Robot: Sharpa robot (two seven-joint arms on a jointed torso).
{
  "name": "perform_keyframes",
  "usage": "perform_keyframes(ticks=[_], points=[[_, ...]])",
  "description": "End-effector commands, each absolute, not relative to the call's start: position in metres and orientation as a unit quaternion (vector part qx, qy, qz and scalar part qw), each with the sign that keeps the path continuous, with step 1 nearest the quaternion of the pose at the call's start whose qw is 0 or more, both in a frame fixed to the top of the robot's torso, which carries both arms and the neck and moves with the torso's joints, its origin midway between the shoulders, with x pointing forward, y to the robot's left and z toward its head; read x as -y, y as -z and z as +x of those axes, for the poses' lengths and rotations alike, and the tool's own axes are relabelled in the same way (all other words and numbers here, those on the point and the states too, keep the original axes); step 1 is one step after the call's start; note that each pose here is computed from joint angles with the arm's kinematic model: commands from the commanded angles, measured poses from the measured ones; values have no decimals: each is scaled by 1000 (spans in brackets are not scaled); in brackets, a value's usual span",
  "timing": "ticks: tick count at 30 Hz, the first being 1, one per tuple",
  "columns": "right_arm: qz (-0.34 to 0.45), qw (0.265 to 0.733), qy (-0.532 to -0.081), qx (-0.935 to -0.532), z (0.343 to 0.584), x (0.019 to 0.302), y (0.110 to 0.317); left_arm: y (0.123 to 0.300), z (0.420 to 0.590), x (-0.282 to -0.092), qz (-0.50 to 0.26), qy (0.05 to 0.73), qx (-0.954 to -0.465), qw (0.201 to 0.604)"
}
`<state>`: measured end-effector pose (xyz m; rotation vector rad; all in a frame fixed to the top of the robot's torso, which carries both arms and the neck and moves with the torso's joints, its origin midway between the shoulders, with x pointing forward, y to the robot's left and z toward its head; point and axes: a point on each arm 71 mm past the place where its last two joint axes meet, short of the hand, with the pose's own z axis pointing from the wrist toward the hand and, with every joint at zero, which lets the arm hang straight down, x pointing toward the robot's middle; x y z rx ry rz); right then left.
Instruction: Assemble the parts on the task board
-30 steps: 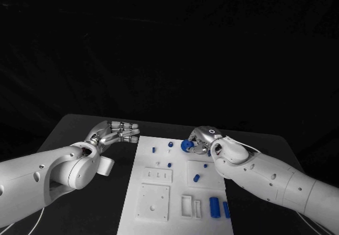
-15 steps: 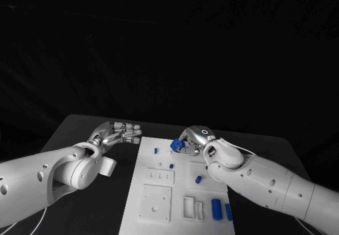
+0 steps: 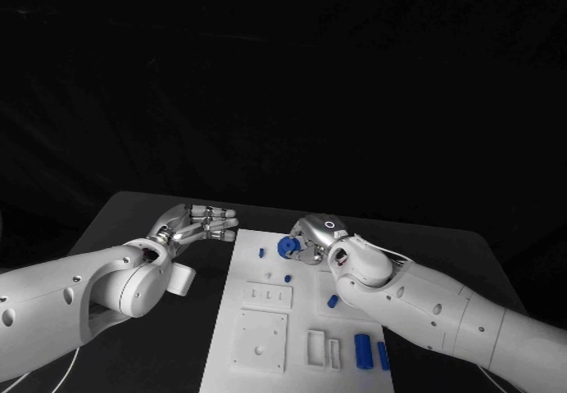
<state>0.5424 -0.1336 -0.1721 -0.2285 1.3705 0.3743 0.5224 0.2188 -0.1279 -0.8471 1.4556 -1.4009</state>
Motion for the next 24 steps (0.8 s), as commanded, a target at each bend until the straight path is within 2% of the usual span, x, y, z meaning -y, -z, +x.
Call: perform_keyframes(ticks=[1,24], points=[[-121,749,-160,-631,544,131,176,127,522,-216,-338,575,-593,452],[-126,734,-139,-653,552,125,197,127,522,-211,-335,578,-595,447]])
